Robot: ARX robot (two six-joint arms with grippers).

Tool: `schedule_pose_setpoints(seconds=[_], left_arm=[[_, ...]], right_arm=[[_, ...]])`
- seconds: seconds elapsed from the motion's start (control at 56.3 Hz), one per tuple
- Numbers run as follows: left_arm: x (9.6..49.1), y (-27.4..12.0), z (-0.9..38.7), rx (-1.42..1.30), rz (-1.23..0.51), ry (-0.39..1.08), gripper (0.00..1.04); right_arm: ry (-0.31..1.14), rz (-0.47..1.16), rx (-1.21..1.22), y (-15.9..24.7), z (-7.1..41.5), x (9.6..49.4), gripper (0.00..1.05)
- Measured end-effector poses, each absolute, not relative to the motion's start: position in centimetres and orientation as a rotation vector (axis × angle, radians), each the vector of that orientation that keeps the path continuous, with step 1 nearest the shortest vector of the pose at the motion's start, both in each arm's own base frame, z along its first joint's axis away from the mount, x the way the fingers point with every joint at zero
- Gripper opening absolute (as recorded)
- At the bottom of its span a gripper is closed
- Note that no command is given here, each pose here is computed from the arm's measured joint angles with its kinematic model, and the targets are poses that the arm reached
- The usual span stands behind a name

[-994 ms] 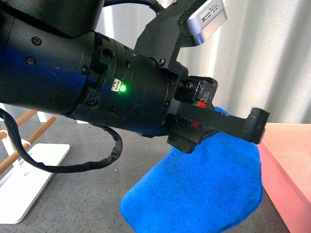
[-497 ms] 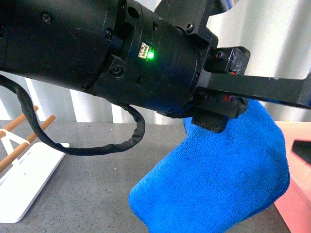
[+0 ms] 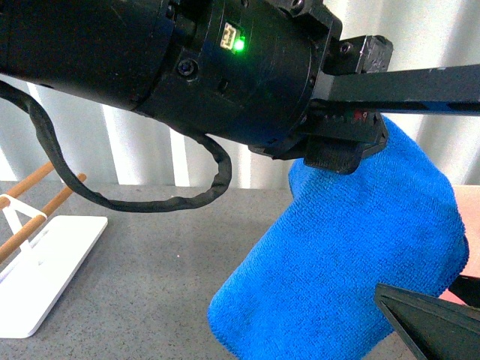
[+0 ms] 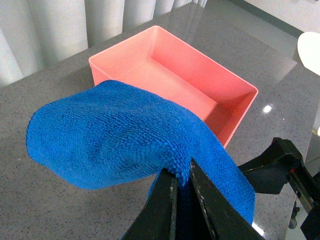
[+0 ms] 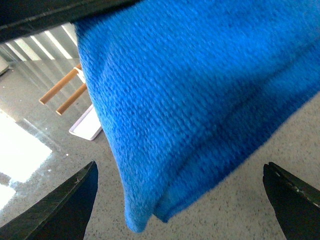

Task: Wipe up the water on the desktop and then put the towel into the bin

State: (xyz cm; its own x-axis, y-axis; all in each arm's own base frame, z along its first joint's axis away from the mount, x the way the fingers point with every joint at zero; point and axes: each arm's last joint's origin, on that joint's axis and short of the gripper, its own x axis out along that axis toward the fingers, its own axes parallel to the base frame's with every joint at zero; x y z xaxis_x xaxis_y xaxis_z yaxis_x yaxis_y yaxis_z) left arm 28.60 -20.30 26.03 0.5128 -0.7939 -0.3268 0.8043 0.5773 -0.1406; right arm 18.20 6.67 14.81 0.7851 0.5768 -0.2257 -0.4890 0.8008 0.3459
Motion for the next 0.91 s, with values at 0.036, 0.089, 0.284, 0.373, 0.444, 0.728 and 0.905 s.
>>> schedule_pose_setpoints(seconds=[0.036,0.089,0.284,0.373,0.444,0.728,0.905], left_arm=[[28.6,-20.3,26.1,0.026,-0.962,0.378,0.04],[28.6,-20.3,26.1,0.023,-0.965,0.379,0.04],[28.6,-20.4,26.1,0.006,-0.97,0.389,0.04],[28.6,-20.3,26.2,0.005,-0.969,0.391,0.04],[28.7,-20.3,26.3,0.004,-0.967,0.387,0.04],[28.9,-20.0,26.3,0.001,-0.958,0.395,0.04],[29.0,-19.8,26.3,-0.003,-0.952,0.397,0.04]], right_arm=[[0.319,0.593,0.276,6.7,15.0,18.5,0.98],[0.295,0.604,0.27,6.8,15.3,19.0,0.98],[0.228,0.609,0.267,6.7,16.0,20.4,0.76],[0.22,0.612,0.267,6.7,16.1,20.7,0.62],[0.216,0.616,0.266,6.8,16.2,20.7,0.51],[0.201,0.616,0.268,6.7,16.6,20.6,0.1],[0.202,0.61,0.281,6.3,17.1,20.4,0.05]])
